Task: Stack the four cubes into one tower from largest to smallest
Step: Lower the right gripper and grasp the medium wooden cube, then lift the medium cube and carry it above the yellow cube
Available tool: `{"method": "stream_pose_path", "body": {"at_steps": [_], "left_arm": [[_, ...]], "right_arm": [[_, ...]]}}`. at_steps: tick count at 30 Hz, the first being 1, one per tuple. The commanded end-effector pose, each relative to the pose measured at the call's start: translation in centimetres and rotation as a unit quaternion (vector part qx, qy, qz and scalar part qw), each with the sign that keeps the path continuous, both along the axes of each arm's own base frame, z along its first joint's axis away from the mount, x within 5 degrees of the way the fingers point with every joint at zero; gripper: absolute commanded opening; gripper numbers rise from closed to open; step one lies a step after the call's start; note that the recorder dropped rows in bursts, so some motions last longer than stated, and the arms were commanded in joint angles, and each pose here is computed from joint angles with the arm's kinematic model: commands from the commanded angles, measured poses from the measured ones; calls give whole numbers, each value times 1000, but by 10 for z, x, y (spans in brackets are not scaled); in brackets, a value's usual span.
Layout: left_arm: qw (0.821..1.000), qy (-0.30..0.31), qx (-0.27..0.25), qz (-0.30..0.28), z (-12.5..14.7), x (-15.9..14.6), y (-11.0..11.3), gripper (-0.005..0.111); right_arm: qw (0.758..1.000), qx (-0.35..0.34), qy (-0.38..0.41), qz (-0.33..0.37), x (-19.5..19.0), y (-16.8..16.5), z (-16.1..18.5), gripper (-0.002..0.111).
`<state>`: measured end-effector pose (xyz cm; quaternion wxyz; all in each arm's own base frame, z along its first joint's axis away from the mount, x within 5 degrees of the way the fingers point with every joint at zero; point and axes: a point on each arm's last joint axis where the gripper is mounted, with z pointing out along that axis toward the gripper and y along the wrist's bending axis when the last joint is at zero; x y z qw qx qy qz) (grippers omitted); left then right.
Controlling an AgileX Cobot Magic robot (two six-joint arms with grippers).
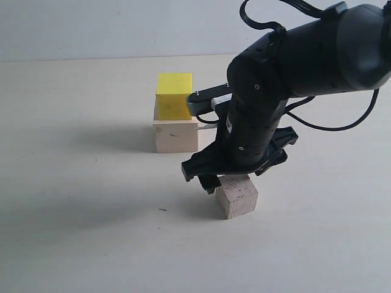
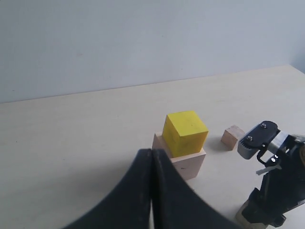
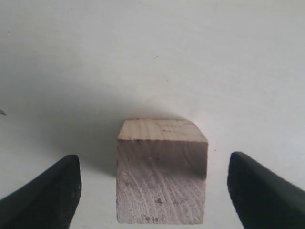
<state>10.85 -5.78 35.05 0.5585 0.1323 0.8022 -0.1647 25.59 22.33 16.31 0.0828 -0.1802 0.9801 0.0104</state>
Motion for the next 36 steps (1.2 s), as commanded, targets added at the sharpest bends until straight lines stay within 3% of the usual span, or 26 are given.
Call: {"method": "stream_pose_path", "body": {"at_steps": [1,10,13,16,22,27,33,36], "left_arm": [[1000,-1,-5,0,-1,-1,0,0],[1000,-6,-4,-1,0,0,0,0],[1000,-10,-1,-3,1,0,0,0],[1000,-12,2,-4,1,0,0,0],[1000,-12,1,-5,1,0,0,0],[1000,-12,1,-5,1,0,0,0],[1000,-10,3,-4,0,0,0,0],[1000,-3,5,-3,-1,-1,0,0]], "right_arm": [[1000,-12,10,-3,3,0,-12,78],[1000,-16,17,-4,4,1,-20,78],[1000,-15,26,-8,4,2,-24,73],[999,-18,30,-8,3,2,-27,61],[999,-40,30,1,3,-3,-22,24],[997,-77,17,19,2,-12,6,0],[993,-100,-49,44,1,-28,61,0],[993,-80,-88,16,8,-43,90,0]]}}
